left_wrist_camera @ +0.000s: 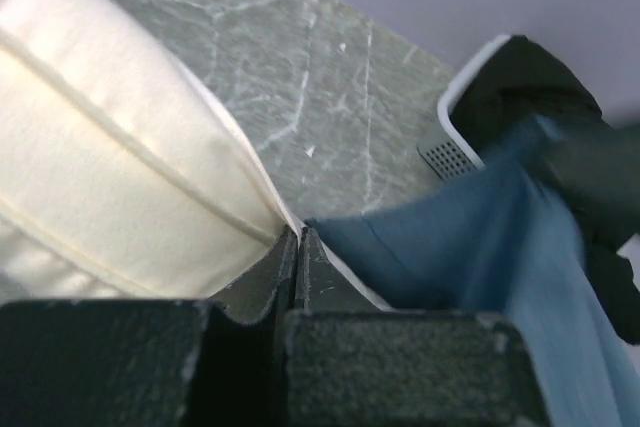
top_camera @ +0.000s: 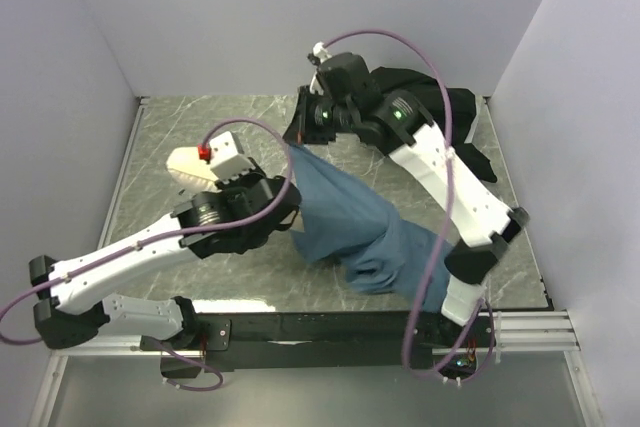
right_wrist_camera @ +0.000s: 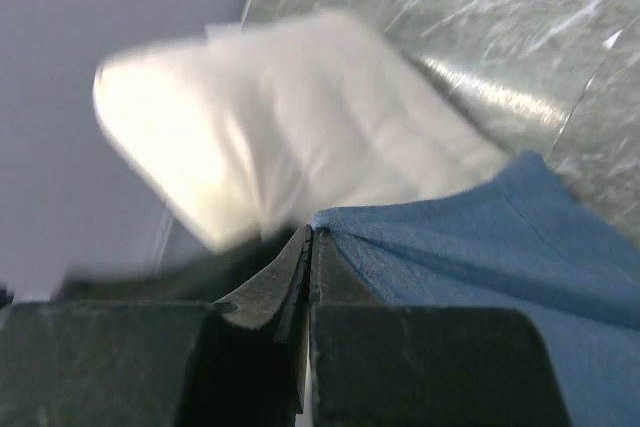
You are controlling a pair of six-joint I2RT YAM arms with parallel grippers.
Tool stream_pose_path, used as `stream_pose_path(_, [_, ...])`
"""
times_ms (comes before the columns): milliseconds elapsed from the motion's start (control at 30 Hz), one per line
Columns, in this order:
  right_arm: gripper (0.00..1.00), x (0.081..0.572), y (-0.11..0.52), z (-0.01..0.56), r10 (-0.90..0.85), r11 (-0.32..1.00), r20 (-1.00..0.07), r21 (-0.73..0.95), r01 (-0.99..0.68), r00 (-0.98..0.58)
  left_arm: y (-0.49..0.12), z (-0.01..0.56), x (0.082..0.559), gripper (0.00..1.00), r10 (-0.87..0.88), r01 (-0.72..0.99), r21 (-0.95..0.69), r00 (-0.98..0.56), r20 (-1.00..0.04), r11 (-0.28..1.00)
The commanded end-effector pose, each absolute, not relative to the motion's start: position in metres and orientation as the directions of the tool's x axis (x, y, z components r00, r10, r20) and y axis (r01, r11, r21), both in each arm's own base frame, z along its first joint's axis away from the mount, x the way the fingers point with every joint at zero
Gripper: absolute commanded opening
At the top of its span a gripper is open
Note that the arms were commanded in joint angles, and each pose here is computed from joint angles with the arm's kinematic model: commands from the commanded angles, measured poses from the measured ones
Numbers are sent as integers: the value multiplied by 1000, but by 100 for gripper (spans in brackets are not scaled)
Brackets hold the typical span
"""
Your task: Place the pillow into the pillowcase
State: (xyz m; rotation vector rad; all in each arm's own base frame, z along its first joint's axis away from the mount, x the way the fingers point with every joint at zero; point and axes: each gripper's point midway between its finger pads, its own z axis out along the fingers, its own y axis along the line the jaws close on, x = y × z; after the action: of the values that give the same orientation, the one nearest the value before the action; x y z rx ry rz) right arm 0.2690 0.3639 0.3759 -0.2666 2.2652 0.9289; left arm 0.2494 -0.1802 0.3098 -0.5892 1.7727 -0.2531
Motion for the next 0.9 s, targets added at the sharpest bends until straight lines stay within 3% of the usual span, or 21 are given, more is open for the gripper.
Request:
stream_pose_path(0, [0,306,404,384,97,635,-647,625,-453,-756,-196,319,248,1,-607,-291,-545,-196,-770,786])
stream_pose_path(67, [0,303,411,376,74,631,-630,630,-453,-773,-179,308,262,1,-602,-348,-514,-225,-766,784])
stream_pose_path(100, [0,296,414,373,63,629,-631,627,-460,-773,-171,315,278,1,-690,-352,-604,-218,-690,715])
stream_pose_path(133, [0,298,416,377,79,620,-642,631,-466,-763,-166,296,284,1,-693,-347,-608,-230,-683,714])
stream_pose_path(167, [0,297,415,379,85,614,-640,637,-466,-764,-165,294,289,1,-673,-296,-606,-256,-694,738])
stream_pose_path(200, [0,299,411,385,98,612,-647,639,-466,-756,-164,316,297,1,-749,-216,-717,-230,-622,662])
stream_pose_path(367, [0,310,409,398,115,600,-646,651,-465,-755,-188,299,302,1,-724,-169,-724,-369,-583,669])
stream_pose_path(733, [0,304,423,417,131,531,-645,687,-496,-753,-255,393,225,1,-682,92,-768,-402,-611,633])
stream_pose_path(833, [0,304,423,419,134,525,-644,690,-497,-753,-274,401,199,1,-645,114,-743,-422,-637,659])
stream_pose_path(867, [0,304,425,418,136,522,-640,695,-495,-756,-272,391,200,1,-617,80,-688,-379,-690,721])
